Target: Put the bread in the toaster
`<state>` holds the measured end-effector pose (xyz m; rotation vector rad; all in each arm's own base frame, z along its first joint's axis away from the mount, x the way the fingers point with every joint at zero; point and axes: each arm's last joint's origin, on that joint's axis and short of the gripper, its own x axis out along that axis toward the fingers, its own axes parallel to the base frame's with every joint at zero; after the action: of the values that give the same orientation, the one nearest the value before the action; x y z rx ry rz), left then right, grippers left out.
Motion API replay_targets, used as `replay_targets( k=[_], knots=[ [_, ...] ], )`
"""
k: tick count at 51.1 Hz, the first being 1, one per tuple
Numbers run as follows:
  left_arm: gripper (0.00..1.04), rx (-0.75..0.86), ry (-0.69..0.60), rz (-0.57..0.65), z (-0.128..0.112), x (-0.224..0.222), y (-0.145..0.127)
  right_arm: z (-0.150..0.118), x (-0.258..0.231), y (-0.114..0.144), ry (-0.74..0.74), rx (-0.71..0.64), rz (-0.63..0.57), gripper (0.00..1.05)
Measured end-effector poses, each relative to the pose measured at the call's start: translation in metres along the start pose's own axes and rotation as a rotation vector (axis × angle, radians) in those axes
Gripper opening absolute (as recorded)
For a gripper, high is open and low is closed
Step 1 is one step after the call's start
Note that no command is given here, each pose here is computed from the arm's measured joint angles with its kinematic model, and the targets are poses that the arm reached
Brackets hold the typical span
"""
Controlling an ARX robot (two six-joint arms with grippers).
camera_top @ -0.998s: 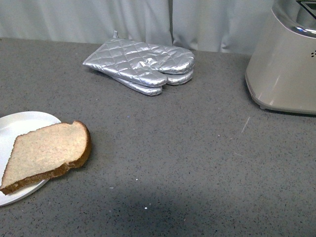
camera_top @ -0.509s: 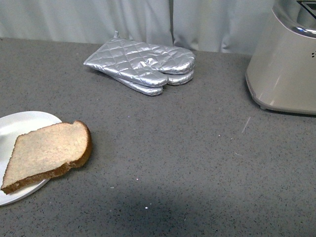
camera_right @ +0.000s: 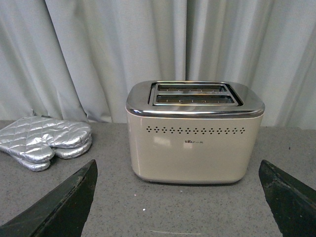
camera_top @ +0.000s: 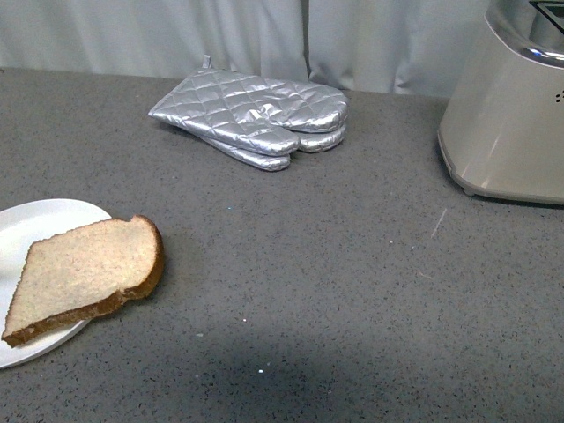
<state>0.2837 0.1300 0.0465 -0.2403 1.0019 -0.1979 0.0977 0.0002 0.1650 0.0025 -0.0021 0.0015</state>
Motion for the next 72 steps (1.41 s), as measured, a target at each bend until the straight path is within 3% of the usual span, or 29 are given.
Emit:
replay_targets(
  k=[10,22,34,52,72],
  knots=[
    [0.03,-0.019,0.002,-0.009,-0.001,0.0,0.001,0.0,0.0,0.0,0.0,0.0,0.0,0.95],
    [0.04,-0.072,-0.032,-0.031,0.007,-0.004,-0.008,0.0,0.0,0.0,0.0,0.0,0.0,0.95],
    [0.04,-0.074,-0.12,-0.095,0.026,-0.003,-0.047,0.0,0.0,0.0,0.0,0.0,0.0,0.95],
    [0.04,0.005,-0.068,-0.251,0.027,0.034,-0.156,0.0,0.0,0.0,0.0,0.0,0.0,0.95],
    [0.04,0.091,0.022,-0.323,0.016,0.076,-0.233,0.0,0.0,0.0,0.0,0.0,0.0,0.95]
  ],
)
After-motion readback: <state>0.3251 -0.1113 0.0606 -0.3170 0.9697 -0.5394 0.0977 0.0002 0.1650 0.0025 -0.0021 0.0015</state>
